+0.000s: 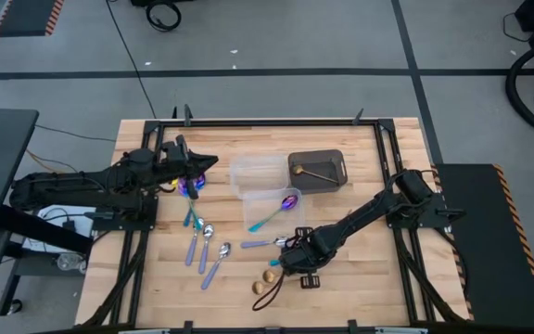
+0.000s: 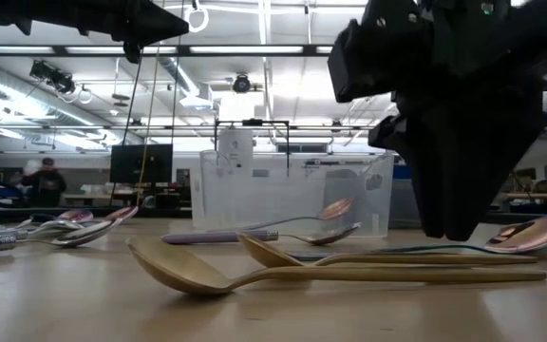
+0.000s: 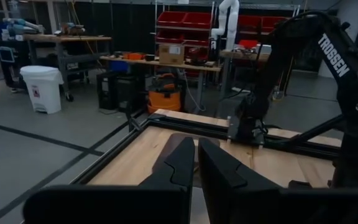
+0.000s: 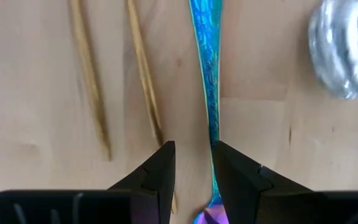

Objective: Sort silverware by color (type)
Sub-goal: Put the purple spoon into the bottom transparent bin

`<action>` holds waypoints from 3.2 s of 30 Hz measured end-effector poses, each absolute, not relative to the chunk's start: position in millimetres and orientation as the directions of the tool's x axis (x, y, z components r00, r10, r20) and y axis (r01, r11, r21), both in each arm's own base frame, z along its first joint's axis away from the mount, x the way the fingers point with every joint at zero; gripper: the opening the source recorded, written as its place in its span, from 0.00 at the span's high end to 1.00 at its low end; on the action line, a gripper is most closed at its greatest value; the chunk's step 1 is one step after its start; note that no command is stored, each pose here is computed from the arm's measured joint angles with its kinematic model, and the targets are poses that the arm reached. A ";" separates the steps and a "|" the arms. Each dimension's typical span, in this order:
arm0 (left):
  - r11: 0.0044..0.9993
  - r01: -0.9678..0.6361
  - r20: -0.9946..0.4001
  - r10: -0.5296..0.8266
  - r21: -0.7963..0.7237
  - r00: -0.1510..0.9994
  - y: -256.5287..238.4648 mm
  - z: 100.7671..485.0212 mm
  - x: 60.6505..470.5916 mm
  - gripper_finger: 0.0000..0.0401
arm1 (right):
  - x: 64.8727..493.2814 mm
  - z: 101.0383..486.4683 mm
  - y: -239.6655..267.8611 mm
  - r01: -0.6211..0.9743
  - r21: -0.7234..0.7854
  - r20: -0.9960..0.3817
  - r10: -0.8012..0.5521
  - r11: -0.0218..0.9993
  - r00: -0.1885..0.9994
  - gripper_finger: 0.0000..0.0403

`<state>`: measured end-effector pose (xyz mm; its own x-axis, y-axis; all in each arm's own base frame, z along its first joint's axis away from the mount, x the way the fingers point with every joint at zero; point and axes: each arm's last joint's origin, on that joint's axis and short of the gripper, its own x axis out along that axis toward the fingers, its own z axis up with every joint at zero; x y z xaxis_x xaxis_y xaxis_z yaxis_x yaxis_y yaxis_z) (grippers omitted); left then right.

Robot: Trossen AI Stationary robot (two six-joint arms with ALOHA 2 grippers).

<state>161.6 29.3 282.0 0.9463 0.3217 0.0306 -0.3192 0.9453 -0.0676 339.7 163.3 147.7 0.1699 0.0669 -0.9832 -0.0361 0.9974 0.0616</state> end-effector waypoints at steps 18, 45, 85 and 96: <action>0.945 -0.323 0.025 0.324 -0.045 0.946 29.4 281.5 161.6 0.93 | 343.0 155.2 163.2 -0.056 0.008 -0.983 0.018 0.998 0.183 0.71; 0.945 -0.324 0.013 0.324 -0.040 0.946 29.4 280.3 161.7 0.93 | 329.4 130.6 146.6 -0.012 0.000 -0.993 0.001 1.000 0.116 0.97; 0.936 -0.348 0.021 0.349 -0.044 0.937 30.1 281.1 161.4 0.93 | 362.5 242.0 135.1 -0.193 -0.404 -0.905 -0.359 0.894 0.230 0.96; 0.937 -0.349 0.021 0.349 -0.037 0.937 30.1 281.1 161.4 0.93 | 378.5 243.2 101.4 -0.404 -0.479 -0.877 -0.409 0.779 0.253 0.96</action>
